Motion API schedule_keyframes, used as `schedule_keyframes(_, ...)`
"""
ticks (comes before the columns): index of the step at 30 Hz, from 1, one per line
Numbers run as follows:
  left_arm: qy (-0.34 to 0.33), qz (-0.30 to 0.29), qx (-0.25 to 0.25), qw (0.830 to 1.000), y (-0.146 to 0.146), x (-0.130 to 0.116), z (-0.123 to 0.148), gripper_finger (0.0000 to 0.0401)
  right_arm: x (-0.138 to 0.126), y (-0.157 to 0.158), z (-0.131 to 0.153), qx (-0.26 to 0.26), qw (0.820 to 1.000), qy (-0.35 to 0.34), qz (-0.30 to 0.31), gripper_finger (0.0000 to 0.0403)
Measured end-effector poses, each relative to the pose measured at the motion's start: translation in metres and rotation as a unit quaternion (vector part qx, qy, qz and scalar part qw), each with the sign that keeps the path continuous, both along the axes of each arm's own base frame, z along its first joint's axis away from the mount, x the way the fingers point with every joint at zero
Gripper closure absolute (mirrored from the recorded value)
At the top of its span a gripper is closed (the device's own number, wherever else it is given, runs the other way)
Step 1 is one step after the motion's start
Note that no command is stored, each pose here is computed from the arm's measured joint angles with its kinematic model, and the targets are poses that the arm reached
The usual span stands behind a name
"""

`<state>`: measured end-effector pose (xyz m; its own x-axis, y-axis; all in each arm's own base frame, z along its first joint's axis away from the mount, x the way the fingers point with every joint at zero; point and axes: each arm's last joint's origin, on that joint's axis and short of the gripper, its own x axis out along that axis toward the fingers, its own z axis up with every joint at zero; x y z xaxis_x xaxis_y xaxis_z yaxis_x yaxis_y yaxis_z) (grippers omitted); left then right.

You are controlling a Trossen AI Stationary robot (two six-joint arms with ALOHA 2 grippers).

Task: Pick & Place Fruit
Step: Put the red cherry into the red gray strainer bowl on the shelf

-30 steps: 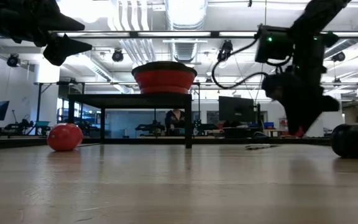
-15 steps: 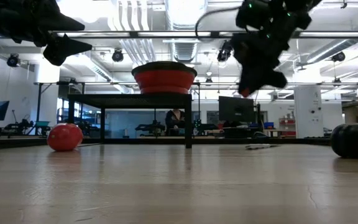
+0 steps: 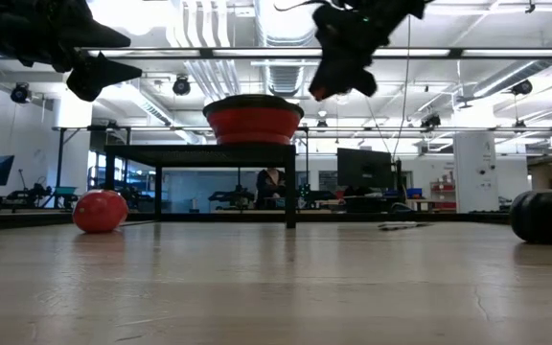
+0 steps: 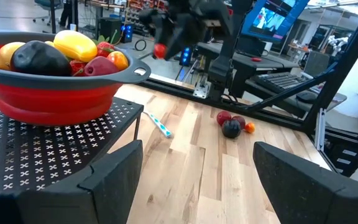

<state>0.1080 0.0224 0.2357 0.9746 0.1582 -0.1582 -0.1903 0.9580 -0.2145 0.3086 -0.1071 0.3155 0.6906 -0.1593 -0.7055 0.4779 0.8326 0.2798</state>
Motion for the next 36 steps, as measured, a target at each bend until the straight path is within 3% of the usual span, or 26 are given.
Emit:
schedule_keyframes(9,0.000,0.000,0.000,1.000,0.000,0.000,0.000,0.0089,0.036,-0.041,0.020,-0.047,0.999,0.008,0.011,0.0279)
schedule_keyframes(15,0.000,0.000,0.000,1.000,0.000,0.000,0.000,0.0089,0.044,-0.067,0.035,-0.073,0.997,-0.005,-0.001,0.0297)
schedule_keyframes(23,0.000,0.000,0.000,1.000,0.000,0.000,0.000,0.0089,0.050,-0.096,0.032,-0.103,0.993,0.008,-0.051,0.0275)
schedule_keyframes(31,0.000,0.000,0.000,1.000,0.000,0.000,0.000,0.0089,0.049,-0.103,0.028,-0.108,0.993,0.018,-0.051,0.0293)
schedule_keyframes(36,0.000,0.000,0.000,1.000,0.000,0.000,0.000,0.0089,0.049,-0.102,0.035,-0.113,0.992,0.009,-0.051,0.0256)
